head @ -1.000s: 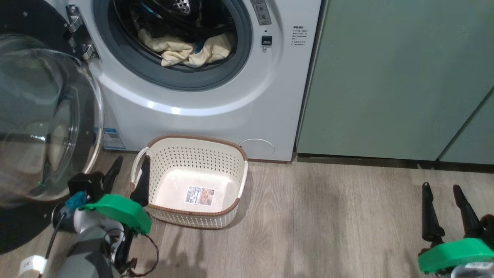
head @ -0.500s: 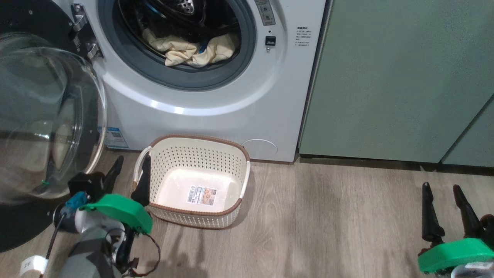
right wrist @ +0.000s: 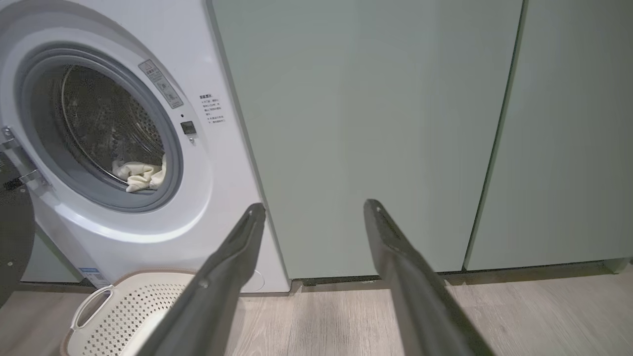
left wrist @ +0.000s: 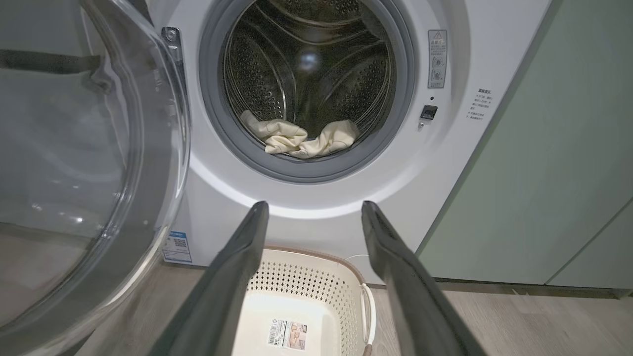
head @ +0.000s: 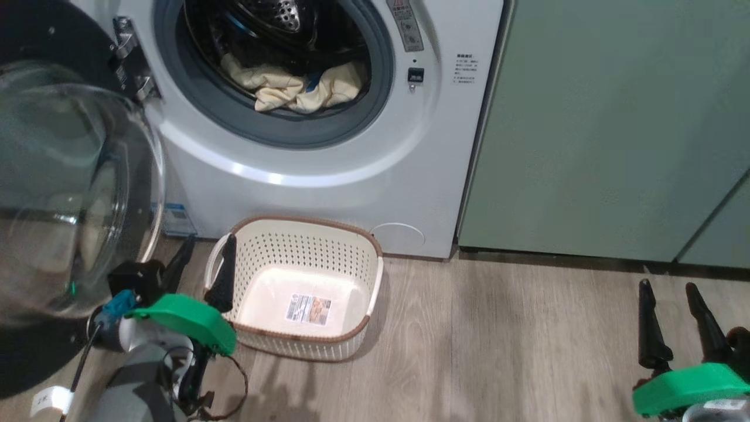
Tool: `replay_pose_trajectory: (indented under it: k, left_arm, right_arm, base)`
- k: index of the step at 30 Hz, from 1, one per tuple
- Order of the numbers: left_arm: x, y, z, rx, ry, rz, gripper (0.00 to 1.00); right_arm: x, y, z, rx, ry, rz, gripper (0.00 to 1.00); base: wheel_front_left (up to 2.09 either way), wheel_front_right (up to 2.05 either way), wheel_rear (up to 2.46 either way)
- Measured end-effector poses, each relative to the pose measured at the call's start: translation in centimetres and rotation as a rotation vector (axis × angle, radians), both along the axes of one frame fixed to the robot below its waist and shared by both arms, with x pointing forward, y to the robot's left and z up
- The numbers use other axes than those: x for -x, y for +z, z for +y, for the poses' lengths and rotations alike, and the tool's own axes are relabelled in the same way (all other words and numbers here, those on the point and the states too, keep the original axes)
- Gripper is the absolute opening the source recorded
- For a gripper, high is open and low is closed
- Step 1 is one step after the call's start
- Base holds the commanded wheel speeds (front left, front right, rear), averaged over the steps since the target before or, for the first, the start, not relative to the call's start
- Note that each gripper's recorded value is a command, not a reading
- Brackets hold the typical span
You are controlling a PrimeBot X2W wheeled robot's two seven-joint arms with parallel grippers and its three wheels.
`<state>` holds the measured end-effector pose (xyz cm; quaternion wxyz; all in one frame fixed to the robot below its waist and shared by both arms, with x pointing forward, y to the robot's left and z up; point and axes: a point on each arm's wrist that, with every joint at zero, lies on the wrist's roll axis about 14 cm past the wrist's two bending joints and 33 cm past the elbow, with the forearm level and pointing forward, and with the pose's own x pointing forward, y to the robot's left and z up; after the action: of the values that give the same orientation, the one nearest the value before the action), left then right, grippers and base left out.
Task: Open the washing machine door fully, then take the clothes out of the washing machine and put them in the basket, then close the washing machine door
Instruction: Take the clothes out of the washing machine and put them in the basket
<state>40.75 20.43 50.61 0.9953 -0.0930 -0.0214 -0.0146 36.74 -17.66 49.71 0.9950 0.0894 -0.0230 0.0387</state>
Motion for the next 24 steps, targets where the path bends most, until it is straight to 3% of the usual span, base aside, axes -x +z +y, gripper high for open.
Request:
replay_pose_trajectory:
  k: [13,24]
  left_arm:
    - [-0.40,0.48,-0.28,0.031,0.001,-0.019,1.00]
    - [-0.37,-0.46,-0.27,0.019,0.005,0.011,1.00]
  right_arm:
    - [-0.04,-0.46,-0.09,0.000,-0.003,0.014,1.00]
    - [-0.04,-0.40,-0.26,-0.001,-0.009,0.012,1.00]
  base:
    - [1.85,-1.85,0.00]
    - [0.52,-0.52,0.00]
